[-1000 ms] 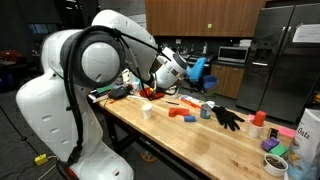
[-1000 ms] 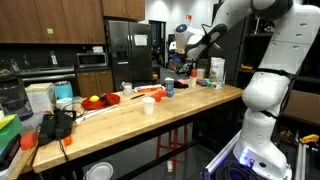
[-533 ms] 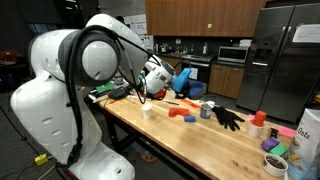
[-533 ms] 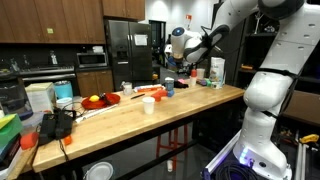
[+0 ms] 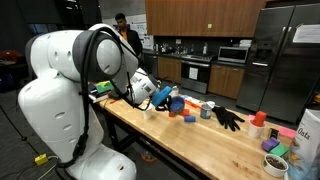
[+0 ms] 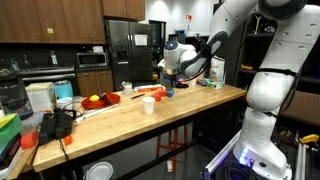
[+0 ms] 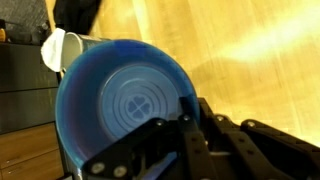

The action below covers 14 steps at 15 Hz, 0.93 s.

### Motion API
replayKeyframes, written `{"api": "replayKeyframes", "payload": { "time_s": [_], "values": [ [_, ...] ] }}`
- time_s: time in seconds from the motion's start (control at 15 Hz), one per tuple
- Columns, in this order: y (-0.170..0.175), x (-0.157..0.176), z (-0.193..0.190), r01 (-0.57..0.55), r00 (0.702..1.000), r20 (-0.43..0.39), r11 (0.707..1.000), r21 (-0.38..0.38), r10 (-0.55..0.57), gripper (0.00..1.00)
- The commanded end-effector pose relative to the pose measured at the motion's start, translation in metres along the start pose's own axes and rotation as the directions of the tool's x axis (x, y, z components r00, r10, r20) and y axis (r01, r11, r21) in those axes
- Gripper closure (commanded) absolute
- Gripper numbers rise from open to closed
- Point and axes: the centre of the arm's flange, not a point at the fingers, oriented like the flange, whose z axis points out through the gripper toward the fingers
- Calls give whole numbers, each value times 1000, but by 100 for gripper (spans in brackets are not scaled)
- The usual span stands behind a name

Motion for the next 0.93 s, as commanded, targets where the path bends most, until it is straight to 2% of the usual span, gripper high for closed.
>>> {"api": "replayKeyframes", "payload": {
  "time_s": [0.0,0.53,0.87],
  "values": [
    [-29,15,0,-89,996,-18,995,42,90,97],
    [-50,35,13,-191,978,-54,971,141,200,97],
    [-56,52,32,-226,959,-115,942,248,260,97]
  ]
}}
